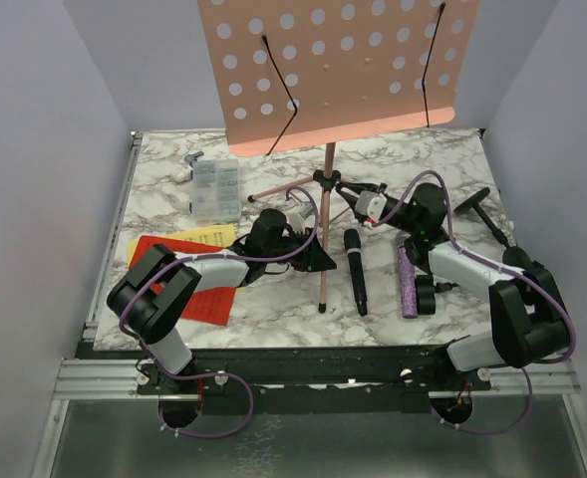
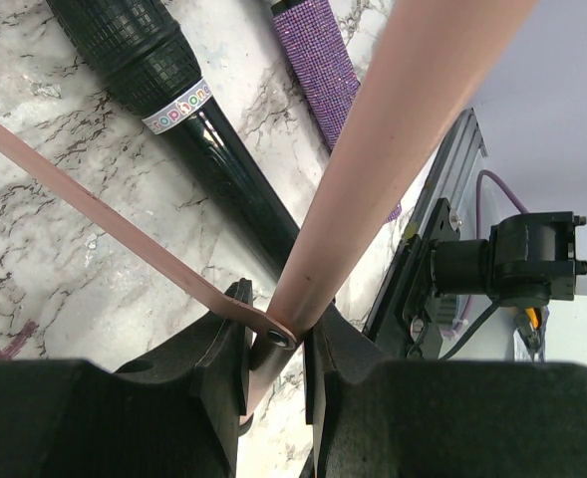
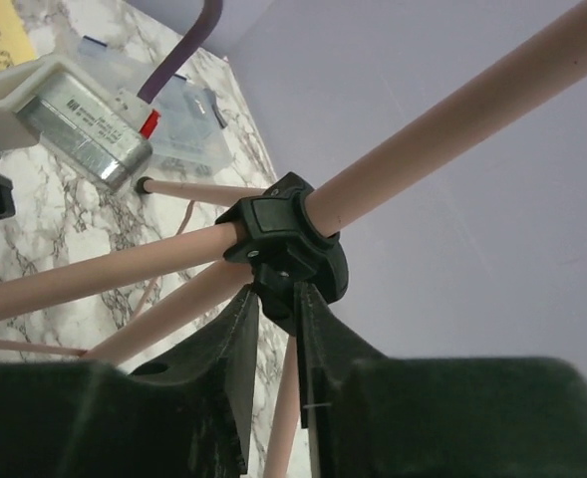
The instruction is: Set up the instrument practice props
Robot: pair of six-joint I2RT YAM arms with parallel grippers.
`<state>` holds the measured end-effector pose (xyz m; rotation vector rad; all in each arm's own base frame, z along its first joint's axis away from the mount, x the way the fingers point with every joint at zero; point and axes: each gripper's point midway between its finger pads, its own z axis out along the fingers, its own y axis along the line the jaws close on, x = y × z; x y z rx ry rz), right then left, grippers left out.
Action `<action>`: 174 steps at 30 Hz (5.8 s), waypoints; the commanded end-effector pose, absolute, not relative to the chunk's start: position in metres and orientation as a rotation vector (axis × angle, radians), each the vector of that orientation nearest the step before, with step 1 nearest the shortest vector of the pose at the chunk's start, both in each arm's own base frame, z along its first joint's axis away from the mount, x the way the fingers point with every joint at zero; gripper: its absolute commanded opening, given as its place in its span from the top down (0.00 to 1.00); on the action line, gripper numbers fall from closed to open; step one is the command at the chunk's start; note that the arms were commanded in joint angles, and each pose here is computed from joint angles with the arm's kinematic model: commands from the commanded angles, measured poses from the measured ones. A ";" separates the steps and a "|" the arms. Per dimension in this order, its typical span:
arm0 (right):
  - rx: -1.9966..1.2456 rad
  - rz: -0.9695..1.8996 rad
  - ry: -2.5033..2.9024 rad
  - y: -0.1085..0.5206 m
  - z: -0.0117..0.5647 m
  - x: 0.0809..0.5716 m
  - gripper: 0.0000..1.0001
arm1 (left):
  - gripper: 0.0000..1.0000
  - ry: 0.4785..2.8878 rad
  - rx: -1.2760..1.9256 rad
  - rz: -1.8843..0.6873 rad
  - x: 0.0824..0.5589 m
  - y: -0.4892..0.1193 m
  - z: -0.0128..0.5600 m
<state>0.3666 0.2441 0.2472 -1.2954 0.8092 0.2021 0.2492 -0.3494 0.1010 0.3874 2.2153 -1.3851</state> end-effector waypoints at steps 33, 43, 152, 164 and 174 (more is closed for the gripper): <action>1.347 1.743 1.550 0.206 0.294 0.360 0.21 | 1.00 2.527 0.183 -1.203 0.238 -0.317 0.035; -0.591 0.292 1.133 0.158 0.260 0.308 0.09 | 1.00 2.525 0.188 -1.224 0.237 -0.319 0.038; -1.483 -0.175 0.503 0.243 0.279 0.332 0.27 | 1.00 2.469 0.218 -1.233 0.239 -0.319 0.055; -1.475 -0.036 0.537 0.267 0.259 0.358 0.34 | 1.00 2.463 0.219 -1.238 0.240 -0.320 0.057; -1.373 0.020 0.651 0.270 0.259 0.382 0.44 | 1.00 2.470 0.217 -1.239 0.239 -0.320 0.056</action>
